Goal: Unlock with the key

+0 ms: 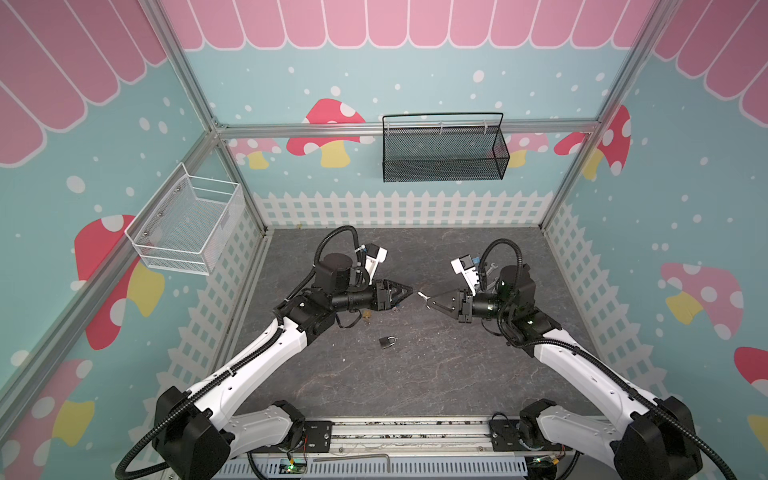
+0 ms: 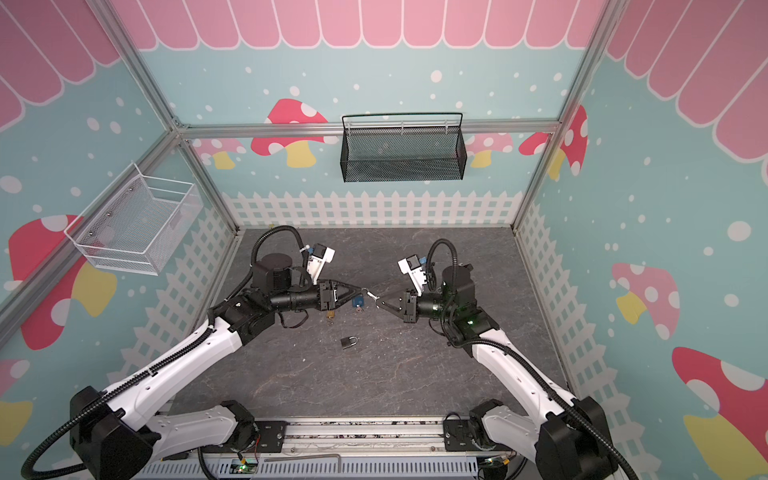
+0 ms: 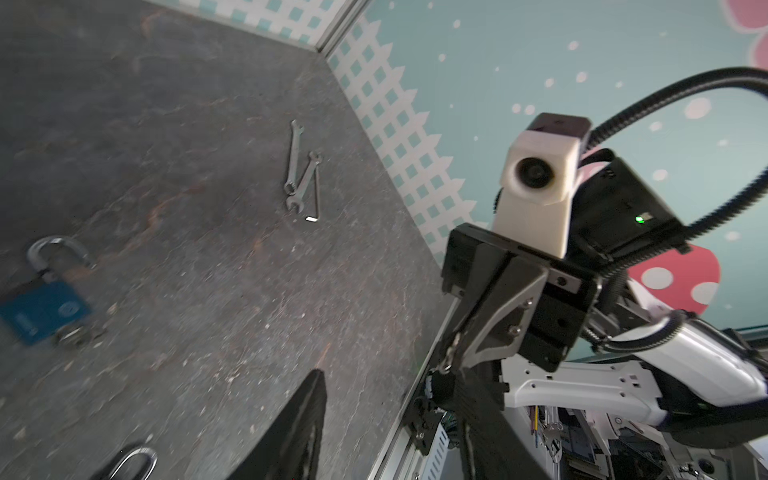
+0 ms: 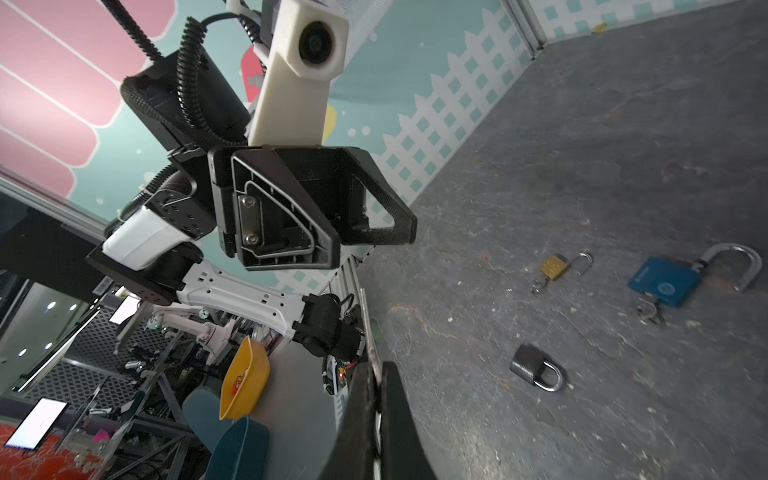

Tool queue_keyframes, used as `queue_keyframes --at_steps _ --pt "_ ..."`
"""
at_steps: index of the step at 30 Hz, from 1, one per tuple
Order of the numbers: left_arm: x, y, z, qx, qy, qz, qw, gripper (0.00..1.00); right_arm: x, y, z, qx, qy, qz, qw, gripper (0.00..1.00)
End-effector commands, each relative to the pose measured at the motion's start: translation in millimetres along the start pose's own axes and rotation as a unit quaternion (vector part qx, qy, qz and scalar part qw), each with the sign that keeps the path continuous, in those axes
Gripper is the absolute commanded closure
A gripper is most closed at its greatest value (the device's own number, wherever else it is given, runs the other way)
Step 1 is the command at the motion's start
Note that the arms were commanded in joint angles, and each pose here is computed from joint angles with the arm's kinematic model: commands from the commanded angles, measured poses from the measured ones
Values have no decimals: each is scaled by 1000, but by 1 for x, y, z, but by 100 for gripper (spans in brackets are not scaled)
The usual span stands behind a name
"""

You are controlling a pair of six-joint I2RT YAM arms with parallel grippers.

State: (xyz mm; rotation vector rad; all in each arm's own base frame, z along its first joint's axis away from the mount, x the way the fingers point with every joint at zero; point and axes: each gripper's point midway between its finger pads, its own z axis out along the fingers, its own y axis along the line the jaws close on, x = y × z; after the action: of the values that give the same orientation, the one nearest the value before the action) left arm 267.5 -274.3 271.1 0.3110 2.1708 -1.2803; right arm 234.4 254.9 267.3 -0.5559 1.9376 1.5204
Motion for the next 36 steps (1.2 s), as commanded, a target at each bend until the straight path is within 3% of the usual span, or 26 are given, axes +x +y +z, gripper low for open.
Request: queue_keyframes --at_steps 1,7,12,20,36 --pt "19 48 0 -99 4 -37 994 48 22 -33 -6 74 5 28 997 100" --pt "59 91 22 -186 62 -19 980 45 59 -59 -10 107 17 80 991 100" --pt "84 124 44 -215 124 -12 969 42 75 -68 -18 130 0 88 988 100" --pt "113 166 60 -264 187 0 946 40 111 -98 -23 179 27 135 974 100" --pt "145 191 63 -319 234 0 918 38 108 -96 -19 162 27 119 979 100"
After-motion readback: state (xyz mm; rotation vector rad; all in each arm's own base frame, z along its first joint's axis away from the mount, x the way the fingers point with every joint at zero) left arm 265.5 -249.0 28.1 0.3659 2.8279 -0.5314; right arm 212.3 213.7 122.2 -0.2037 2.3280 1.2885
